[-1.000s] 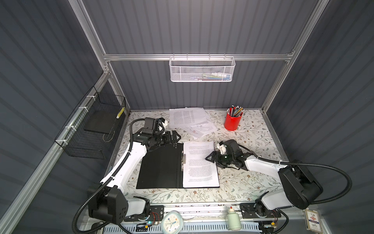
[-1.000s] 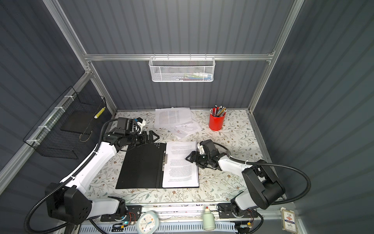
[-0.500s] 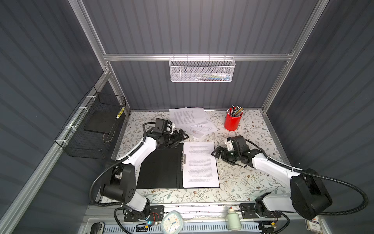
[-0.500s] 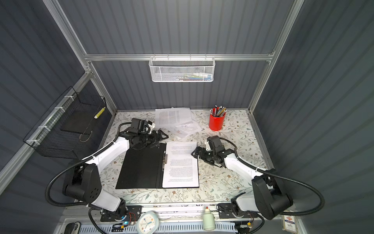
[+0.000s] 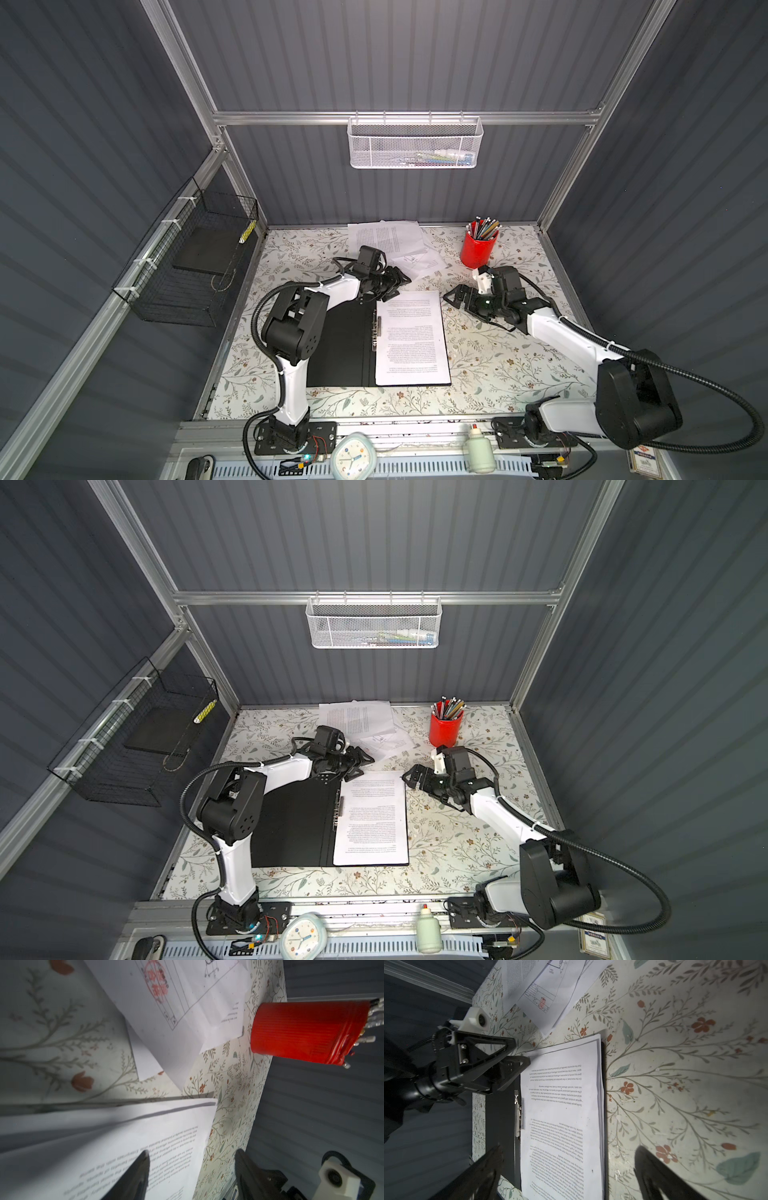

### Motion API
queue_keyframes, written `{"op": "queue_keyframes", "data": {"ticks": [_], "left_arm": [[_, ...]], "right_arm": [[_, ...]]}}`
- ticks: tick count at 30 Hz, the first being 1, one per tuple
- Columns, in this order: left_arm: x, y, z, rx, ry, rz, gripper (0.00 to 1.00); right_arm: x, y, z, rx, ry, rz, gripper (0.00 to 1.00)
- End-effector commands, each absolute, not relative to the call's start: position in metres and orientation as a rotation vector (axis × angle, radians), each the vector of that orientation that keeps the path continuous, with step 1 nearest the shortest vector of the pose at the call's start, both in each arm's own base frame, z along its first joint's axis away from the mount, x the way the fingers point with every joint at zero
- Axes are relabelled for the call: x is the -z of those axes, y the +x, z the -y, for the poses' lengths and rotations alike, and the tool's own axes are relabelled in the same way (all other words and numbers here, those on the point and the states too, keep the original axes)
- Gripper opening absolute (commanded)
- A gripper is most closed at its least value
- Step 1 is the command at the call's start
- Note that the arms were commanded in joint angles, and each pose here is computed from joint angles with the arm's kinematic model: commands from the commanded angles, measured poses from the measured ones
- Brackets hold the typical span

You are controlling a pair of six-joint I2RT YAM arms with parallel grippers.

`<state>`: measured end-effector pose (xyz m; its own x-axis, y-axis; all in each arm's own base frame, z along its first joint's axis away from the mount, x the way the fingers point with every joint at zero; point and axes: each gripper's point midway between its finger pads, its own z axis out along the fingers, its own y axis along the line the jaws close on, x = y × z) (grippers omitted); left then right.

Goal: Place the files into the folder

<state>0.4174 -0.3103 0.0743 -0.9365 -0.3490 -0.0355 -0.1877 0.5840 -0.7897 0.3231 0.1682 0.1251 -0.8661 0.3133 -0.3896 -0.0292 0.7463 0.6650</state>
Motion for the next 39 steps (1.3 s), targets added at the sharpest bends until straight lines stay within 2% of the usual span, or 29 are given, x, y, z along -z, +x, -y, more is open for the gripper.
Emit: {"op": "queue_keyframes", "data": {"ticks": [1, 14, 18, 24, 28, 35, 39], "left_arm": [[-0.080, 0.443, 0.320, 1.340, -0.540, -2.542, 0.63], [-0.063, 0.480, 0.336, 1.428, -0.643, -2.456, 0.46], [-0.058, 0.485, 0.337, 1.459, -0.698, -2.421, 0.31], [-0.048, 0.490, 0.334, 1.468, -0.792, -2.399, 0.16], [-0.051, 0.489, 0.335, 1.500, -0.801, -2.398, 0.00], [-0.099, 0.466, 0.346, 1.608, -0.607, -2.440, 0.00], [-0.117, 0.429, 0.343, 1.612, -0.472, -2.549, 0.00]], "right_arm": [[-0.137, 0.325, -0.158, -0.977, 0.218, -2.389, 0.99], [-0.139, 0.316, -0.140, -1.031, 0.231, -2.390, 0.99], [-0.138, 0.314, -0.139, -1.034, 0.232, -2.389, 0.99], [-0.138, 0.312, -0.136, -1.023, 0.228, -2.395, 0.99], [-0.136, 0.314, -0.132, -1.002, 0.253, -2.398, 0.99], [-0.127, 0.325, -0.119, -1.015, 0.364, -2.379, 0.99], [-0.128, 0.332, -0.109, -1.013, 0.412, -2.357, 0.99]]}}
